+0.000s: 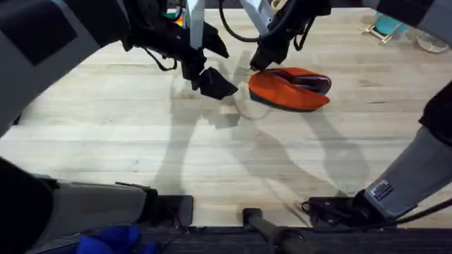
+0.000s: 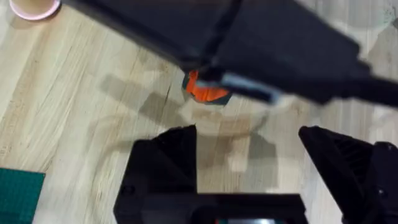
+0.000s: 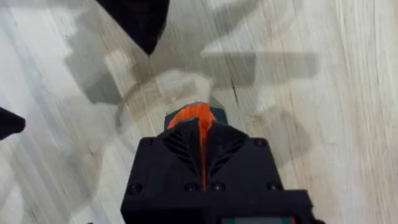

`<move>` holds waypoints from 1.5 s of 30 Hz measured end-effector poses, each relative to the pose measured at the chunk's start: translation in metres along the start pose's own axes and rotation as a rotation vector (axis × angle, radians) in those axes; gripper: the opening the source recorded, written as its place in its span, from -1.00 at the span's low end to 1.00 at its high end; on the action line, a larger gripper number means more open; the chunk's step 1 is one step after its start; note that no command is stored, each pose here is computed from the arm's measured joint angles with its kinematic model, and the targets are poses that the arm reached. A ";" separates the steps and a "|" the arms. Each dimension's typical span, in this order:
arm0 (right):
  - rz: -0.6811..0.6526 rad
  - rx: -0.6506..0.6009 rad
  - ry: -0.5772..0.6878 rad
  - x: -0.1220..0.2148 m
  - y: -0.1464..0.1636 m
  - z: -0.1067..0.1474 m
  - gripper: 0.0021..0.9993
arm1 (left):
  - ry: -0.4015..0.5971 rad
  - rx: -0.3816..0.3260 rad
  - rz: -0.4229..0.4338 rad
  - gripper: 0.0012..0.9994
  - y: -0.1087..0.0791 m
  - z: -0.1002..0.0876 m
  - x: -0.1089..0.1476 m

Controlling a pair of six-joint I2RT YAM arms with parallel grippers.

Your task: Unzip the bag, pick up the pens from the table one at a time and place them inside, then zip the bag closed.

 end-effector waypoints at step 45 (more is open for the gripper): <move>0.000 0.000 0.000 0.000 0.000 0.000 -0.94 | -0.130 -0.029 0.150 1.00 0.043 0.042 -0.035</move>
Point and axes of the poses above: each hand's point on the last joint's axis, 136 mm out from that joint toward the fingers, its own x axis back along the fingers, its own y axis along the line the jaws close on, z = x × y, the point moved 8 cm from there along x, back along the fingers, and after that the axes turned 8 degrees about x, right-handed, at the moved point
